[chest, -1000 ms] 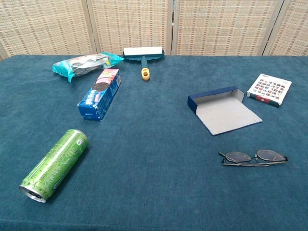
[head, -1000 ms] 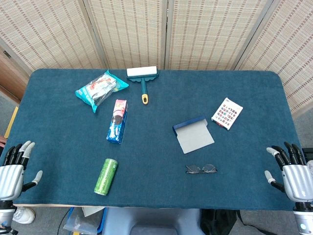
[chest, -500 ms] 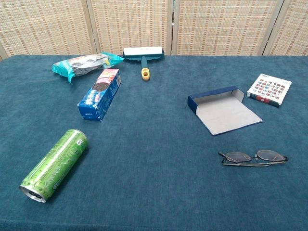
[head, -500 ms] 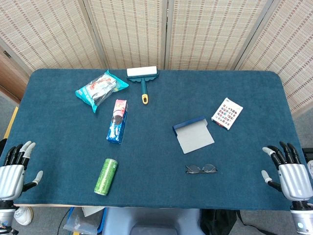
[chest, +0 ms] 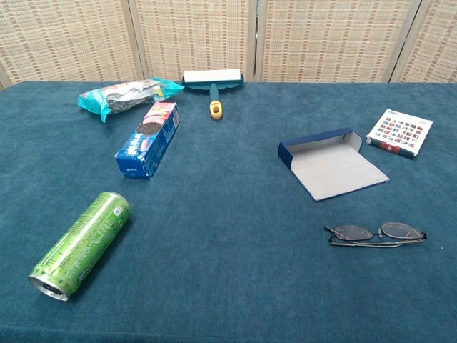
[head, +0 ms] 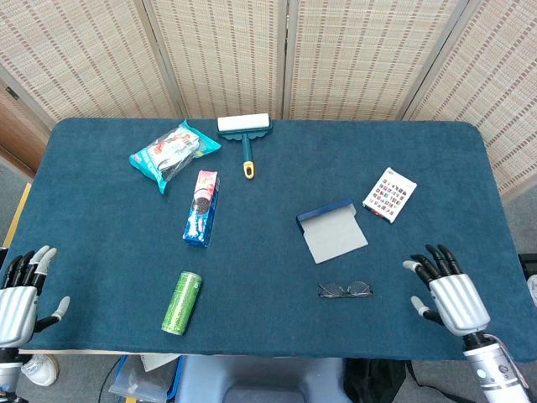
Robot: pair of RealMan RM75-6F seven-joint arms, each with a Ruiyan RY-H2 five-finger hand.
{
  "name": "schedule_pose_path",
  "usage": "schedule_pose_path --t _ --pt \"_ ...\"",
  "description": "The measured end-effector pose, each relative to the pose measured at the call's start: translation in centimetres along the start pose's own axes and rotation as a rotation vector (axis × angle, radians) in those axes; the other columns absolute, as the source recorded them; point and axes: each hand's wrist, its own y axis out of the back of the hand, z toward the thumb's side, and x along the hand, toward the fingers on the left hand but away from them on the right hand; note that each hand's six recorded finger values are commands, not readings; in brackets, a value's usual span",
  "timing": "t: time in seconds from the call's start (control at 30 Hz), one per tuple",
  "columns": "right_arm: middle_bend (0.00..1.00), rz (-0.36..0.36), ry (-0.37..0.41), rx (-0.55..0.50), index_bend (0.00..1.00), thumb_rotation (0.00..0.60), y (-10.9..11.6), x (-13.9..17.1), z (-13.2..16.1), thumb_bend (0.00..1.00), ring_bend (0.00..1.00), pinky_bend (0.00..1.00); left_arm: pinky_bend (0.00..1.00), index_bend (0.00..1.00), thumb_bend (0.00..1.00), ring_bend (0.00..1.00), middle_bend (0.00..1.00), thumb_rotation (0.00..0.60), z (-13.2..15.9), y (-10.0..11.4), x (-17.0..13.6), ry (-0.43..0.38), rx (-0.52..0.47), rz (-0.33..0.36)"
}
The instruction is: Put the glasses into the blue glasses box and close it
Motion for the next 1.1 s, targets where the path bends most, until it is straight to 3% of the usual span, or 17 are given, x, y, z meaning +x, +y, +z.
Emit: schedule_pose_path --t 0.47,0.67,1.1 --pt "0.2 0.172 0.186 0.032 0.32 0.6 -4.9 -3.7 5.9 0.28 0.05 0.0 0.0 0.01 0.31 0.0 0.0 0.6 0.2 -0.3 -0.1 -0.012 -0.002 -0.01" --pt "0.2 0.227 0.205 0.061 0.35 0.6 -6.9 -5.3 6.6 0.31 0.05 0.0 0.0 0.01 0.31 0.0 0.0 0.6 0.0 -0.3 -0.1 -0.01 -0.005 -0.012" --pt "0.2 0.256 0.206 0.084 0.38 0.6 -8.9 -7.9 7.0 0.33 0.05 0.0 0.0 0.01 0.31 0.0 0.0 0.6 -0.7 -0.4 -0.5 0.005 -0.008 -0.014"
